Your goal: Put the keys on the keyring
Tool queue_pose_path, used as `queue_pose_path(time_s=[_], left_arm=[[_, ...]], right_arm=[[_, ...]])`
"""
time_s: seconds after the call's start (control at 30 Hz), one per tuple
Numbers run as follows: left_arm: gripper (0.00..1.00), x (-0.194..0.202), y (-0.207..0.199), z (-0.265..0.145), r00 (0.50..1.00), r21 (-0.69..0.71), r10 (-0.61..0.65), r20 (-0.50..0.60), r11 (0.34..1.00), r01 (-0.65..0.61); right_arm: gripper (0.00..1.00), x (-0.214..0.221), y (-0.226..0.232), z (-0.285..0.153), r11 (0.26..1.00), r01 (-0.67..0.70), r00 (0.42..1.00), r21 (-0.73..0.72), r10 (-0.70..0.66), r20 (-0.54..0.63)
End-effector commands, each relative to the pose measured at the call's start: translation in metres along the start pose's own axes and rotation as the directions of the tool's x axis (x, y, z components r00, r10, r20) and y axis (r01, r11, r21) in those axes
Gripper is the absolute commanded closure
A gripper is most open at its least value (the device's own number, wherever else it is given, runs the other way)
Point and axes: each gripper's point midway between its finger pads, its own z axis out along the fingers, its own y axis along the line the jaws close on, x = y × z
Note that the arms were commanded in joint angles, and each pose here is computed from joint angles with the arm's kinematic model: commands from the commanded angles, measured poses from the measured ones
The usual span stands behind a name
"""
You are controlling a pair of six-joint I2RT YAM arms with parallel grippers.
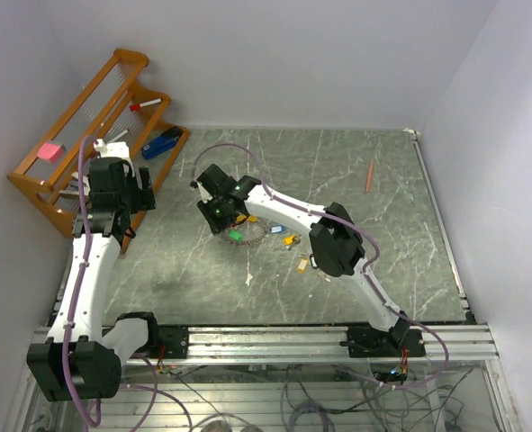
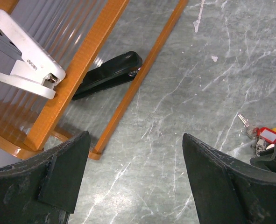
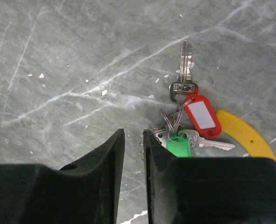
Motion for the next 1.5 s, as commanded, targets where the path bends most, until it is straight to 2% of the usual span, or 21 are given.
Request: queue_pose_path(time_s=[0.0, 0.27, 0.47, 0.8, 0.97, 1.07, 1.17, 1.3, 1.47], left_arm=[[0.1, -0.008, 0.007, -0.005, 1.0, -0.024, -0.001, 0.028, 1.0, 0.002], [0.11, -0.008, 0.006, -0.004, 1.0, -0.023, -0.004, 0.03, 1.0, 0.005], [0.12, -0.009, 0.009, -0.004, 0.999, -0.033, -0.002, 0.032, 0.999, 0.003], [0.13, -0.008, 0.01, -0.004, 0.999, -0.04, 0.001, 0.036, 0.999, 0.0], [0.13, -0.005, 0.012, -0.005, 0.999, -0.046, 0.009, 0.032, 0.999, -0.007], [0.13, -0.003, 0.01, -0.003, 1.0, -0.036, 0.013, 0.026, 0.999, -0.013], [0.14, -0.005, 0.006, -0.001, 0.999, -0.019, 0.011, 0.031, 1.0, -0.01], [0.14, -0.006, 0.0, -0.001, 0.999, 0.014, 0.012, 0.032, 1.0, -0.012], [0.15, -0.002, 0.0, 0.0, 0.999, 0.022, 0.038, 0.016, 0.999, -0.038]], right_arm=[[0.74, 0.008, -0.009, 0.0, 0.991, -0.109, 0.992, 0.083, 0.113, -0.048], [0.72, 0.014, -0.015, 0.0, 0.965, -0.213, 0.972, 0.151, 0.224, -0.063], [0.72, 0.011, -0.009, 0.005, 0.951, -0.276, 0.957, 0.137, 0.286, -0.056], [0.75, 0.01, -0.006, 0.013, 0.943, -0.309, 0.946, 0.127, 0.318, -0.065], [0.74, -0.026, -0.002, -0.023, 0.992, -0.094, 0.994, 0.088, 0.089, 0.056], [0.72, -0.052, 0.019, -0.067, 0.996, 0.052, 0.99, -0.074, -0.042, 0.133], [0.69, -0.059, 0.035, -0.097, 0.957, 0.216, 0.967, -0.192, -0.182, 0.177], [0.69, -0.032, 0.037, -0.097, 0.86, 0.457, 0.884, -0.226, -0.411, 0.225], [0.7, 0.008, 0.033, -0.08, 0.672, 0.694, 0.719, -0.259, -0.638, 0.274]])
